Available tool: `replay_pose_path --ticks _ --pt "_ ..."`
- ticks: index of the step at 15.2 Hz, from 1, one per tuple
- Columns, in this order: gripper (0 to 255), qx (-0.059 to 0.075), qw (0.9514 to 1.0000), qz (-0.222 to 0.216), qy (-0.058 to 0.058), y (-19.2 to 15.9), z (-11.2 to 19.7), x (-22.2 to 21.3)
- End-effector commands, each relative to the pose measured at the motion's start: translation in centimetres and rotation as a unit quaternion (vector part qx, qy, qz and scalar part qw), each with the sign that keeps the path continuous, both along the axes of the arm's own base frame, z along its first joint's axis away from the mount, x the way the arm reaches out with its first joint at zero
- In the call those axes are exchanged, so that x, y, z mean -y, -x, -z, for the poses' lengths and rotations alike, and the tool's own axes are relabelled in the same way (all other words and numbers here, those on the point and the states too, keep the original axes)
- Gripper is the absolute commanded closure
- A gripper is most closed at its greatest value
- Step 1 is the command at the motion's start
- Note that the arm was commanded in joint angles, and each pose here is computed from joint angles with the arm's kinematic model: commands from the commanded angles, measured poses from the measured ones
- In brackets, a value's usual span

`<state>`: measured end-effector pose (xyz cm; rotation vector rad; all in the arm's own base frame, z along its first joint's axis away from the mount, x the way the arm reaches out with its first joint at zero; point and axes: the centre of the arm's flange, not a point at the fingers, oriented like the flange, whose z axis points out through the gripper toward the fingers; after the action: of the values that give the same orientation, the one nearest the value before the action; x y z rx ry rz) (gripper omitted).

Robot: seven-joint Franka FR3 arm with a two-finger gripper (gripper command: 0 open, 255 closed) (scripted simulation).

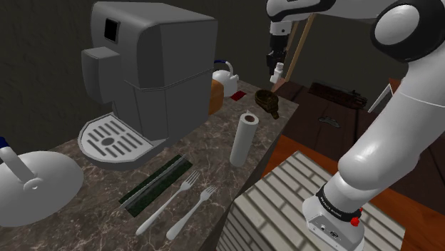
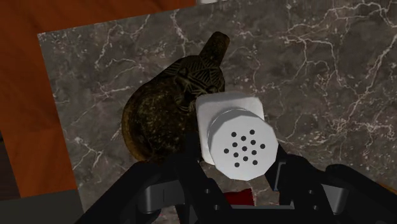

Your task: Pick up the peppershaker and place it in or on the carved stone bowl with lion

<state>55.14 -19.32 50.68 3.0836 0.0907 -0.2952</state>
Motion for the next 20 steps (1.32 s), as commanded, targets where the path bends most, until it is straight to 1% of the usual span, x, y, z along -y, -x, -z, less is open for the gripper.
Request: replay_pose_path --ticks 1,3,4,18,20 --pt "255 0.000 1.0000 -0.001 0.000 0.3 0.0 2.5" --pt "255 0.000 1.0000 -0.001 0.000 0.6 -0.1 5.1" --pt "255 0.000 1.0000 -0.001 0.000 0.7 -0.1 5.8" --pt "255 0.000 1.0000 -0.001 0.000 0.7 7.6 5.8" --pt "255 0.000 1.0000 -0.001 0.000 0.7 7.6 5.8"
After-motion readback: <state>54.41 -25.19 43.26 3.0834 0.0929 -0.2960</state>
